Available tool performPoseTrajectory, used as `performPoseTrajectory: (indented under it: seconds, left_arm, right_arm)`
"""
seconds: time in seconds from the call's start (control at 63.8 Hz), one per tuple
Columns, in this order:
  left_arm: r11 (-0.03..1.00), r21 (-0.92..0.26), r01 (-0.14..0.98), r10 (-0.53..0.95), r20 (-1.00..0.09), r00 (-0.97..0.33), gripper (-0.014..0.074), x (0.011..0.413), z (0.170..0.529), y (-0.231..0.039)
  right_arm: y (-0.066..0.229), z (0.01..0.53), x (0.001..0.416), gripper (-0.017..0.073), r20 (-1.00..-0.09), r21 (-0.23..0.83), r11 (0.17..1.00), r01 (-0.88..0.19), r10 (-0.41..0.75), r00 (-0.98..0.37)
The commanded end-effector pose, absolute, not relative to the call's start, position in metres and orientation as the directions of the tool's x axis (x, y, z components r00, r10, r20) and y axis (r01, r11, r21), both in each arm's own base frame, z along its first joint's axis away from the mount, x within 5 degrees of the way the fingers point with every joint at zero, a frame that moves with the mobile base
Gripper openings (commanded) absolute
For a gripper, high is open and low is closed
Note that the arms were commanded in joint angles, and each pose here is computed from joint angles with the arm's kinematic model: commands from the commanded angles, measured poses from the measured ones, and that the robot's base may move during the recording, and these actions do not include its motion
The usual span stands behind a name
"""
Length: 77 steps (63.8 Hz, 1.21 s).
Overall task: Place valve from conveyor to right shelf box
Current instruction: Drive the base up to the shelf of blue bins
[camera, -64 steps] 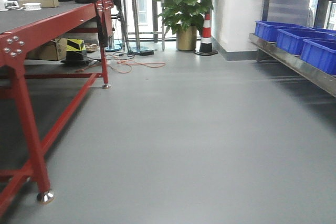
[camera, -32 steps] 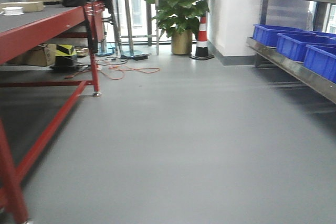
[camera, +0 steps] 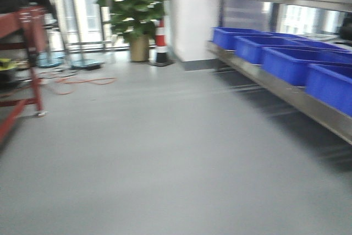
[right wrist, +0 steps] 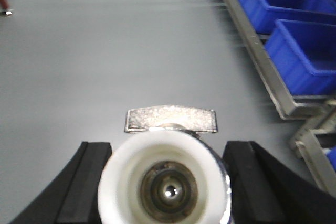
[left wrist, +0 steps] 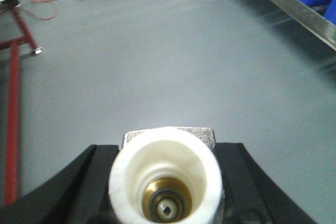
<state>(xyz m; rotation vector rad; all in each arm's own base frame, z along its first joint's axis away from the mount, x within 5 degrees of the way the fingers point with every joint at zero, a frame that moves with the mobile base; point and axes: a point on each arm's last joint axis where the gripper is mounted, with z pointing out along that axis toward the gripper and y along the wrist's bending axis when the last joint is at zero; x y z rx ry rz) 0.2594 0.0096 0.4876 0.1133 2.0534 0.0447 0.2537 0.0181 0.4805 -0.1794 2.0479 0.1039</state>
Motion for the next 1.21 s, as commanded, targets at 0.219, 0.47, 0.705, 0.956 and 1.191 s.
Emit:
performPoseTrajectory:
  seconds: [0.219, 0.47, 0.705, 0.956, 1.191]
  left_arm:
    - [0.996, 0.069, 0.060, 0.088, -0.913, -0.399, -0.0111, 0.2561, 0.4973, 0.0075]
    - [0.996, 0.069, 0.060, 0.088, -0.913, -0.399, -0.0111, 0.2561, 0.4973, 0.0075]
    - [0.996, 0.069, 0.060, 0.088, -0.913, -0.399, -0.0111, 0.2561, 0.4973, 0.0075]
    - [0.996, 0.069, 0.060, 0.088, -0.913, -0.399, -0.0111, 0.2561, 0.4973, 0.0075]
    - [0.996, 0.069, 0.060, 0.088, -0.913, -0.399, -0.0111, 0.2561, 0.4973, 0.0075]
  right_arm:
    - [0.0166, 0.4946, 0.2509, -0.0153, -0.926, -0.027, 0.987, -0.160, -0.085, -0.367]
    - [0.0166, 0.4946, 0.2509, -0.0153, -0.926, -0.027, 0.987, -0.160, -0.085, -0.367]
    - [0.0166, 0.4946, 0.2509, -0.0153, -0.926, -0.027, 0.987, -0.160, -0.085, -0.367]
    - [0.0166, 0.4946, 0.2509, -0.0153, -0.926, -0.027, 0.987, -0.160, -0.085, -0.367]
    - [0.0166, 0.4946, 0.2509, -0.0153, -0.926, -0.027, 0.987, -0.160, -0.085, -0.367]
